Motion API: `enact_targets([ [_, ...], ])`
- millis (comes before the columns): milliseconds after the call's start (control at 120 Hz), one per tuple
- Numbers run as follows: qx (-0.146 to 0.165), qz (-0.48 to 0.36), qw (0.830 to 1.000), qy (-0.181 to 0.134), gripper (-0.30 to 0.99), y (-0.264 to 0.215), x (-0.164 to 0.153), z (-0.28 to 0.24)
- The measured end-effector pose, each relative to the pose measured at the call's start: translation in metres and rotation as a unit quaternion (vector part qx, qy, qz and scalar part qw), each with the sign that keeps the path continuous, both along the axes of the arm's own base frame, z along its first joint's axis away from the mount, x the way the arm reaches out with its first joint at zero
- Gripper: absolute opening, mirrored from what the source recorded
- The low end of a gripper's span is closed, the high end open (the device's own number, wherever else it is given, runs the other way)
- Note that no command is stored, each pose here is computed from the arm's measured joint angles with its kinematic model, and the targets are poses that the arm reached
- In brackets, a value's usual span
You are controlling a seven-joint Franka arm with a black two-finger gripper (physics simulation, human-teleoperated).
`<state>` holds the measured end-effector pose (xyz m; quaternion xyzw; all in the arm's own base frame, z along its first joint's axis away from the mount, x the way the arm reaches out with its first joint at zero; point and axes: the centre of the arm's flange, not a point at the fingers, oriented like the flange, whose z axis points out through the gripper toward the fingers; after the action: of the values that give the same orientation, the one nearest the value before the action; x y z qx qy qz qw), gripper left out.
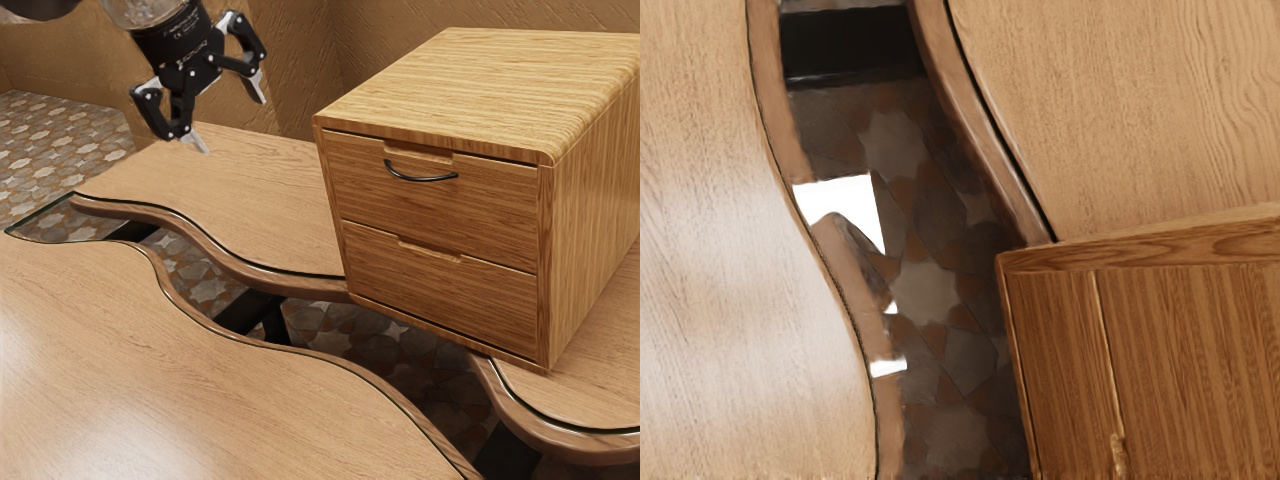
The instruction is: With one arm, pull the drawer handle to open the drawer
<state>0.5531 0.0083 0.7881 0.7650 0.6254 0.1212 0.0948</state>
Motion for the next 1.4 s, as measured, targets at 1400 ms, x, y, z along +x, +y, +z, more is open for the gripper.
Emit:
enact_targets([
  [1400, -0.073, 0.132, 0.978, -0.147, 0.41, -0.087, 0.062, -0.100],
])
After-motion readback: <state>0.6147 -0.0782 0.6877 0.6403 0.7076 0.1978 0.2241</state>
